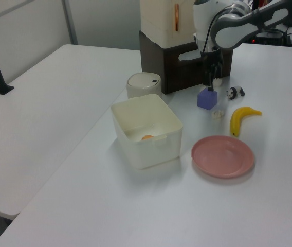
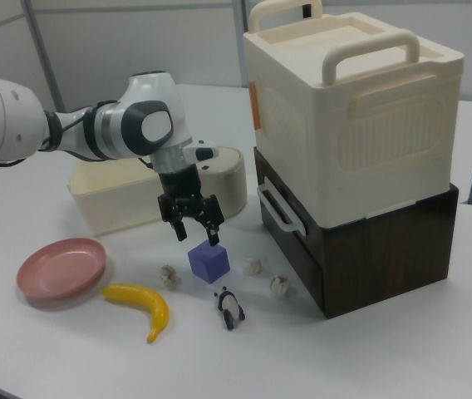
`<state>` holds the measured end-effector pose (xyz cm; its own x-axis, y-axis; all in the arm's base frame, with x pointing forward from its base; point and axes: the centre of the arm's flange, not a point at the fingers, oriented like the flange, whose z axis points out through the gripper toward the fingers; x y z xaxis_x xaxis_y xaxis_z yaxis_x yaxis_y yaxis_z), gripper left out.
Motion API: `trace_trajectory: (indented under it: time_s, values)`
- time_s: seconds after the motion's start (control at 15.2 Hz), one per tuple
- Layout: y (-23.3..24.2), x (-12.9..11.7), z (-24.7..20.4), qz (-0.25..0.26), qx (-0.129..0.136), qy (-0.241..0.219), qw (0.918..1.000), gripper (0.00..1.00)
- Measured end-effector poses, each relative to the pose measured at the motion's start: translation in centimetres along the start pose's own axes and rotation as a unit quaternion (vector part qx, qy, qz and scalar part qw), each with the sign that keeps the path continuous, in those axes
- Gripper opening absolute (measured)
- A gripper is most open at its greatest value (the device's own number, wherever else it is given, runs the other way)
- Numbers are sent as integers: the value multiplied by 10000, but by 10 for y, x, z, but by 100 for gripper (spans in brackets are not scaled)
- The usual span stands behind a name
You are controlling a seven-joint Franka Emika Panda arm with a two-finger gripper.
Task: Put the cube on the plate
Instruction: 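Move the open gripper down over the purple cube, then close the gripper on the purple cube and lift it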
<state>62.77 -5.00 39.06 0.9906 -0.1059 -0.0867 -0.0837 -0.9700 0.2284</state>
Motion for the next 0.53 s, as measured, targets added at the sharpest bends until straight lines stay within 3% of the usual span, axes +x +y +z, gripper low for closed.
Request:
trace_trajectory:
  time_s: [0.53]
  values:
    - [-8, 8, 26, 291, -24, -117, 9995, 100]
